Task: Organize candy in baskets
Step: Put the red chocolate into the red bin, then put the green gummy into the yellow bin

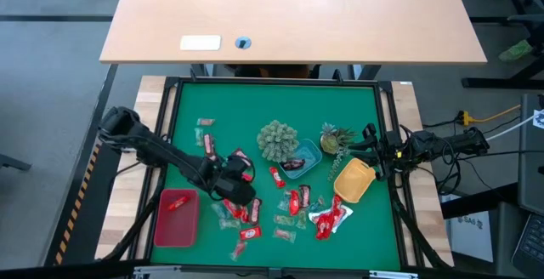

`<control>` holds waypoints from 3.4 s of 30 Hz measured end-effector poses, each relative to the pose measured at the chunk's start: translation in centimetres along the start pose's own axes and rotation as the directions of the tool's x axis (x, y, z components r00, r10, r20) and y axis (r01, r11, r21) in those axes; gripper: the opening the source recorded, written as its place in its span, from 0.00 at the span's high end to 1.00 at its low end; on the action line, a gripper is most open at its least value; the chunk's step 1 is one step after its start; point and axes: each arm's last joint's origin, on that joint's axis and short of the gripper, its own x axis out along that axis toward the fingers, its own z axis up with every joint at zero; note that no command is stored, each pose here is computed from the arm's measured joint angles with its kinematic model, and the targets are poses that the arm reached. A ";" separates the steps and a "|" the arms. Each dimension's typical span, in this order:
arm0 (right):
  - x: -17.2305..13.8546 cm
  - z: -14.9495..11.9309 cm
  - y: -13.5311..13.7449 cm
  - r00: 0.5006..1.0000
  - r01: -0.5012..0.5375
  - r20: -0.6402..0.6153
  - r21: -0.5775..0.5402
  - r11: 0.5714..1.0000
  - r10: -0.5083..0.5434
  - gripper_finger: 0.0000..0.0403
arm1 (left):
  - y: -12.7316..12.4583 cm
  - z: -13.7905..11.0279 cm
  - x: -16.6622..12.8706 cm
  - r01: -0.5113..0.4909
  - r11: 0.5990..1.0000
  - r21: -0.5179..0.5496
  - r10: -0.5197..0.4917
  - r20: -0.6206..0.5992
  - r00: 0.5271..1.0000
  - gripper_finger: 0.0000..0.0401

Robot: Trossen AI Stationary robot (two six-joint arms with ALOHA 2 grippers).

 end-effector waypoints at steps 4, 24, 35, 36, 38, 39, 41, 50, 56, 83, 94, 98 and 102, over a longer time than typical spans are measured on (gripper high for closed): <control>0.0 0.0 0.0 1.000 0.000 0.000 0.000 1.000 0.000 0.76 | 0.0 -0.5 1.5 -0.037 0.999 -0.008 0.037 -0.045 0.998 0.59; 0.0 0.0 0.0 1.000 0.000 0.000 0.000 1.000 0.000 0.76 | 0.0 -2.8 5.4 -0.140 0.990 0.026 0.142 -0.170 0.975 0.59; 0.0 0.0 0.0 1.000 0.000 0.000 0.000 1.000 0.000 0.76 | 0.1 -2.8 5.4 -0.145 0.989 0.037 0.149 -0.172 0.974 0.72; 0.0 0.0 0.0 1.000 0.000 0.000 0.000 1.000 0.000 0.76 | 0.1 -2.8 5.4 -0.144 0.989 0.036 0.148 -0.173 0.974 0.73; 0.0 0.0 0.0 1.000 0.000 0.000 0.000 1.000 0.000 0.76 | 0.1 -2.8 5.4 -0.144 0.989 0.036 0.148 -0.173 0.974 0.75; 0.0 0.0 0.0 1.000 0.000 0.000 0.000 1.000 0.000 0.76 | 0.1 -2.7 5.3 -0.141 0.989 0.035 0.145 -0.173 0.974 0.75; 0.0 0.0 0.0 1.000 0.000 -0.001 0.000 1.000 0.000 0.76 | 0.1 -2.6 5.0 -0.128 0.991 0.029 0.131 -0.182 0.974 0.76; 0.0 0.0 0.0 1.000 0.000 0.000 0.000 1.000 0.000 0.76 | -0.2 -1.5 1.6 0.104 0.994 0.045 -0.075 -0.419 0.905 0.76; 0.0 0.0 0.0 1.000 0.000 0.000 0.000 1.000 0.000 0.76 | -0.3 -1.2 -1.3 0.277 0.961 0.019 -0.220 -0.552 0.804 0.76; 0.0 0.0 0.0 1.000 0.000 0.000 0.000 1.000 0.000 0.76 | 3.8 -7.0 -8.5 -0.025 0.981 0.190 0.172 -0.816 0.552 0.75; 0.0 0.0 0.0 1.000 0.000 0.000 0.000 1.000 0.000 0.76 | 3.8 -7.4 -8.7 -0.072 0.980 0.184 0.189 -0.772 0.606 0.57; 0.0 0.0 0.0 1.000 0.000 0.000 0.000 1.000 0.000 0.76 | 3.8 -7.4 -8.6 -0.066 0.981 0.182 0.184 -0.768 0.614 0.52; 0.0 0.0 0.0 1.000 0.000 0.000 0.000 1.000 0.000 0.76 | 3.6 -7.4 -8.6 -0.045 0.984 0.171 0.162 -0.769 0.618 0.51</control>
